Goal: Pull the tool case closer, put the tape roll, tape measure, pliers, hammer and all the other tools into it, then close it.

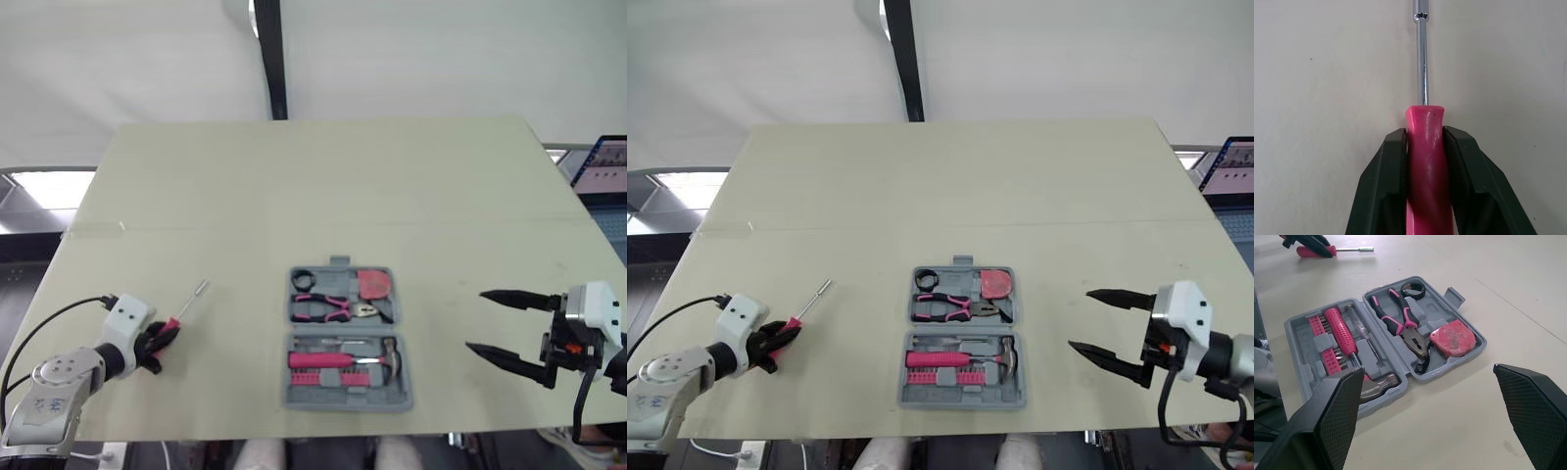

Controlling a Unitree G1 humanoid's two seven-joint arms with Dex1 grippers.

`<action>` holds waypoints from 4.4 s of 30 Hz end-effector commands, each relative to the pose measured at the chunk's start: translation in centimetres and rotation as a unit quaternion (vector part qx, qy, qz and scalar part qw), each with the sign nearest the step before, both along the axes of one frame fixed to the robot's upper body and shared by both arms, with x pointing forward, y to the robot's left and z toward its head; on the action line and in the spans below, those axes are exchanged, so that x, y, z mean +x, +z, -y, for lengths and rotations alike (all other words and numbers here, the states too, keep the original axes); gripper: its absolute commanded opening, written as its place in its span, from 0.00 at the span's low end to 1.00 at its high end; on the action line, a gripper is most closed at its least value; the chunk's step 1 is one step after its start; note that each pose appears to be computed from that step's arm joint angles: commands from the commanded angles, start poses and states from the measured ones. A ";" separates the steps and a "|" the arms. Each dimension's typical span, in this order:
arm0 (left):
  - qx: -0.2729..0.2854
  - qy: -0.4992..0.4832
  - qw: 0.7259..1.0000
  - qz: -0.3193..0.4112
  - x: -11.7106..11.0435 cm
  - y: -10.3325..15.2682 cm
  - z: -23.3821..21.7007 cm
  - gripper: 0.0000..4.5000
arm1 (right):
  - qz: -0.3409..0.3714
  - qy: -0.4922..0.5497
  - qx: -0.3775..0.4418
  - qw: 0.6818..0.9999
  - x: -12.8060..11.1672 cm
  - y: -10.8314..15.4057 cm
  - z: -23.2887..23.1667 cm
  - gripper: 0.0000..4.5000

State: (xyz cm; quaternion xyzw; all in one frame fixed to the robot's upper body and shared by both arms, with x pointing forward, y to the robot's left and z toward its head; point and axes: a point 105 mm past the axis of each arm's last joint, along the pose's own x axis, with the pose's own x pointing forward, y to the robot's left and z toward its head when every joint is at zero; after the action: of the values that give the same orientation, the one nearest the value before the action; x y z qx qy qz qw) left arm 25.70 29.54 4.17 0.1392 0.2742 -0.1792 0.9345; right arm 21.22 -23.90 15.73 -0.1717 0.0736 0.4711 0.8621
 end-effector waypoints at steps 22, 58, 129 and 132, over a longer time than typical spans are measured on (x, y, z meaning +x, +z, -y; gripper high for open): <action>0.003 -0.288 0.956 0.053 -0.2 7.2 12.9 0.13 | -0.007 0.040 0.010 0.999 0.7 0.0 -0.7 1.00; -0.025 -0.430 0.902 -0.039 -8.6 4.8 21.7 0.13 | -0.022 0.038 -0.004 0.999 0.0 0.1 -0.1 1.00; 0.090 -0.507 0.853 -0.081 -5.7 3.5 28.5 0.56 | -0.036 0.108 -0.074 0.991 -2.0 0.5 0.2 1.00; 0.079 -0.497 0.862 -0.058 -5.4 4.0 28.7 0.24 | -0.035 0.110 -0.074 0.991 -1.9 0.6 0.2 1.00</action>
State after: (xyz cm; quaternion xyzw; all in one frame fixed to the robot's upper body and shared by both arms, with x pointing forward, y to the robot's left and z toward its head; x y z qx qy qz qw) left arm 20.54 1.49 7.08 0.3238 0.2690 -0.5980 0.6821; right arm 19.32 -24.26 15.39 -0.2136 0.1323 0.5627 0.7876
